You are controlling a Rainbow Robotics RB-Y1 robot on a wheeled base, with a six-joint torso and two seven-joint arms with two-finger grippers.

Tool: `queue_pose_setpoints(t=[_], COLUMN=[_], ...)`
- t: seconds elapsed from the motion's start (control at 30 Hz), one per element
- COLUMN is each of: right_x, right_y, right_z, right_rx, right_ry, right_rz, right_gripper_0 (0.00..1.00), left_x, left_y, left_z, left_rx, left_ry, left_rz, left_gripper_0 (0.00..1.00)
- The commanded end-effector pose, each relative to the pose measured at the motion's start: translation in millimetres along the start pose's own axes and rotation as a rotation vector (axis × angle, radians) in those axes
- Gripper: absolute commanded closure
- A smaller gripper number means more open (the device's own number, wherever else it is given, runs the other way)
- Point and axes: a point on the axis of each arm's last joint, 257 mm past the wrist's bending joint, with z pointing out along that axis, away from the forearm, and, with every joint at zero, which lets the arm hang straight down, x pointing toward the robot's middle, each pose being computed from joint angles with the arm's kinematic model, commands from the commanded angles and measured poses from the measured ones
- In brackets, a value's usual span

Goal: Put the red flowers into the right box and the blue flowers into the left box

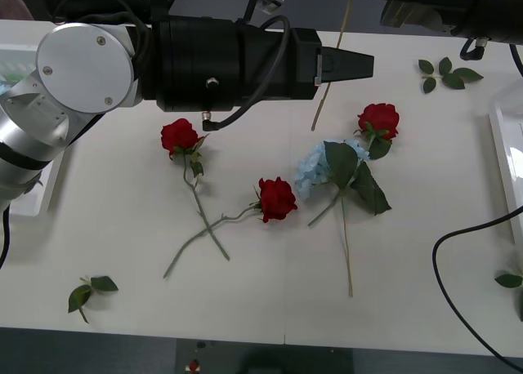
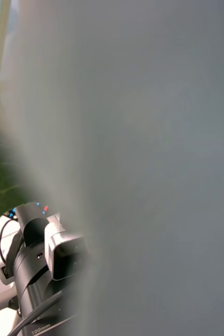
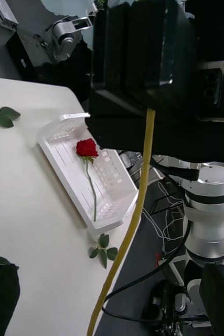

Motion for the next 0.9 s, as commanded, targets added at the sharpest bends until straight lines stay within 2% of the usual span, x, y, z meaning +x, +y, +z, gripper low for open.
queue_pose_setpoints(t=[0.03,0.1,0.13,0.17,0.7,0.73,0.77,0.8,0.83,0.9], right_x=[-9.3,-9.3,-9.3,-9.3,-9.3,-9.3,-9.3,-9.3,-9.3,-9.3], right_y=[22.5,22.5,22.5,22.5,22.5,22.5,22.5,22.5,22.5,22.5], right_z=[4.1,4.1,4.1,4.1,4.1,4.1,4.1,4.1,4.1,4.1], right_rx=[-0.026,-0.026,-0.026,-0.026,-0.026,-0.026,-0.026,-0.026,-0.026,-0.026], right_ry=[-0.002,-0.002,-0.002,-0.002,-0.002,-0.002,-0.002,-0.002,-0.002,-0.002], right_rz=[-0.075,-0.075,-0.075,-0.075,-0.075,-0.075,-0.075,-0.075,-0.075,-0.075], right_gripper_0=[1.00,1.00,1.00,1.00,1.00,0.77,0.48,0.09,0.00,0.00], left_x=[-15.8,-10.9,-8.9,-8.2,-12.0,-13.2,-13.7,-15.9,-16.0,-20.6], left_y=[-17.7,-15.9,-16.1,-14.8,-10.1,-8.8,-7.8,-5.3,-4.4,0.9], left_z=[6.6,9.3,10.9,11.5,10.3,8.5,7.8,5.3,4.2,-2.7], left_rx=[0.021,0.015,0.015,0.012,-0.002,-0.007,-0.010,-0.018,-0.021,-0.037], left_ry=[-0.021,-0.013,-0.011,-0.010,-0.027,-0.028,-0.030,-0.032,-0.032,-0.038], left_rz=[0.005,0.009,0.013,0.012,0.023,0.029,0.030,0.035,0.037,0.042], left_gripper_0=[0.40,0.70,0.96,1.00,1.00,1.00,1.00,1.00,1.00,1.00])
